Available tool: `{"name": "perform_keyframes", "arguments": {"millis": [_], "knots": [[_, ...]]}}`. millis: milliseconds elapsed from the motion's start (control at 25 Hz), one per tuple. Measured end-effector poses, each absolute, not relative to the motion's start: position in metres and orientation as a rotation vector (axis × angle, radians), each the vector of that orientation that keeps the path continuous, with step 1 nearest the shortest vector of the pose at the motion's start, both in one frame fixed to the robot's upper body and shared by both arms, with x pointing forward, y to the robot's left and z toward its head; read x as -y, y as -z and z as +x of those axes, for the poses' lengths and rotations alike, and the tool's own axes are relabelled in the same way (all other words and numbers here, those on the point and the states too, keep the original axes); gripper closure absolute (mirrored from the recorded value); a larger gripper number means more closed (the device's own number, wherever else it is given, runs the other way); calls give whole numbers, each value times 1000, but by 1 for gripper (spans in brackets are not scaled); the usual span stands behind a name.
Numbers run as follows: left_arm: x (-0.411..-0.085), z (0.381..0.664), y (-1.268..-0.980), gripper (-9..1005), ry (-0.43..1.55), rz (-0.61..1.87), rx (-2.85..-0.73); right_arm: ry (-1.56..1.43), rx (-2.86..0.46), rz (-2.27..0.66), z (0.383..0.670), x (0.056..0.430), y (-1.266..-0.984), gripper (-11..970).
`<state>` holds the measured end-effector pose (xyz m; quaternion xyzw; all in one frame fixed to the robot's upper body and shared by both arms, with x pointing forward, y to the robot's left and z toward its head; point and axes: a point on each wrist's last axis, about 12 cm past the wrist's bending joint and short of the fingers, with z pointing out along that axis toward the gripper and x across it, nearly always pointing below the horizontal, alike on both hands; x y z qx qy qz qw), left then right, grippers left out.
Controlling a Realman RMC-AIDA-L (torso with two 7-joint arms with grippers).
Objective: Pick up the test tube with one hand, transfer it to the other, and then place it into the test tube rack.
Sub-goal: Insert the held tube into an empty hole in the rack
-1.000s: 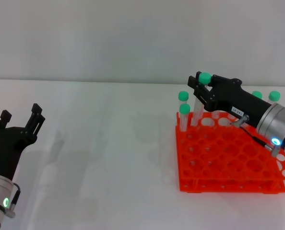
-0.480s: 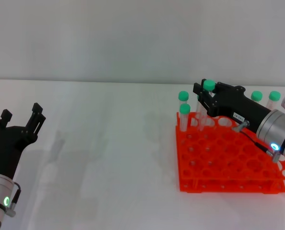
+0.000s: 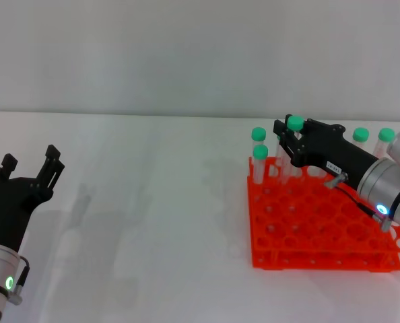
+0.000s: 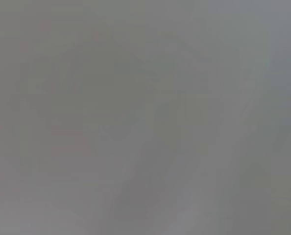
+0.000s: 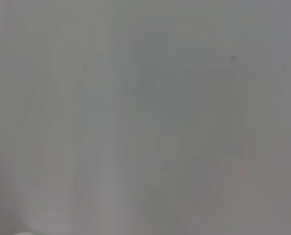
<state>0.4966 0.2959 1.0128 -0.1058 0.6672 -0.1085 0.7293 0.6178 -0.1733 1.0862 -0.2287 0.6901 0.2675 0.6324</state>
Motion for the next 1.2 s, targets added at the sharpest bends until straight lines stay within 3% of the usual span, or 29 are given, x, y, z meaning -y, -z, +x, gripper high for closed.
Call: {"name": "perform_keyframes", "arguments": {"millis": [1200], "knots": [[-294,496,-1015,116,262,-235,-1449,-611,-1629,-542,606,175,-1074,601]]}}
